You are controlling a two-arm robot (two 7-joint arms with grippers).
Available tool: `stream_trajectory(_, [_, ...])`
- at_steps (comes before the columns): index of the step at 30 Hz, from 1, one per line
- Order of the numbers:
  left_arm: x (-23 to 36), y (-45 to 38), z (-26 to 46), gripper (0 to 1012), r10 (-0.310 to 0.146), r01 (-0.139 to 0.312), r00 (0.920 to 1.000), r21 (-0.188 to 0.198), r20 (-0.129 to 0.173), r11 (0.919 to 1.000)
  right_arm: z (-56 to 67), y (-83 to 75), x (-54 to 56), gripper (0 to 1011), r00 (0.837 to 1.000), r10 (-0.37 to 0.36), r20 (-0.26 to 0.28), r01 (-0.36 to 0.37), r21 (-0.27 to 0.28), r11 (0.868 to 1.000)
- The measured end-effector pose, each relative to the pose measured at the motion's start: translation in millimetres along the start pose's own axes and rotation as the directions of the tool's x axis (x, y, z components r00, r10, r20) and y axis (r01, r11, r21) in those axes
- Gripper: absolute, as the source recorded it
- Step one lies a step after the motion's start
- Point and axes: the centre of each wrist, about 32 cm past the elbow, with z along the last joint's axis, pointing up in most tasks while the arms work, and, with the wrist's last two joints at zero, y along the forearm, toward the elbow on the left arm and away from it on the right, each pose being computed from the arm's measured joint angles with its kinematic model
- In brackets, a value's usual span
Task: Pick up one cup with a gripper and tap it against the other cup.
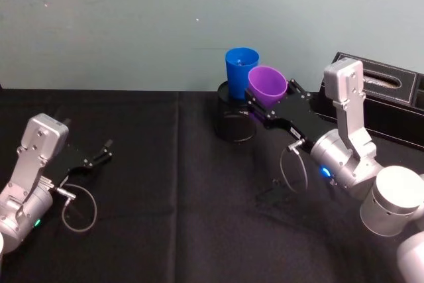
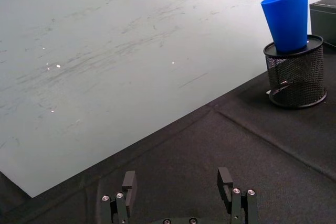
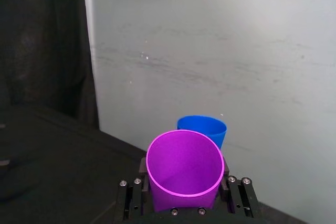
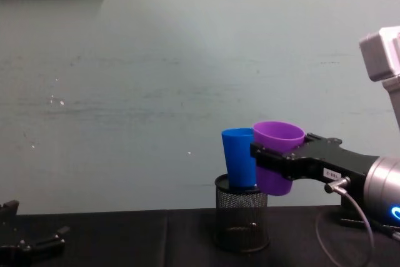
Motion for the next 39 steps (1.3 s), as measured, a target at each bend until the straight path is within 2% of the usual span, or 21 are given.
stream_trajectory(9, [0.0,0.0,0.0,1011,0.000,0.000,1.0000,0.000,0.000,1.0000,-2.3,-21.3,-5.4,729,1.000,0.001,-0.009,-0.001,-0.048,0.999])
stream_trajectory(14, [0.0,0.0,0.0,1011,0.000,0.000,1.0000,0.000,0.000,1.0000,-2.6,-27.4,-5.7,729,1.000,-0.007,-0.007,0.007,-0.060,0.998])
stream_trajectory(39, [0.0,0.0,0.0,1011,0.000,0.000,1.0000,0.000,0.000,1.0000,-2.7,-27.6,-6.0,729,1.000,-0.007,-0.007,0.007,-0.061,0.998])
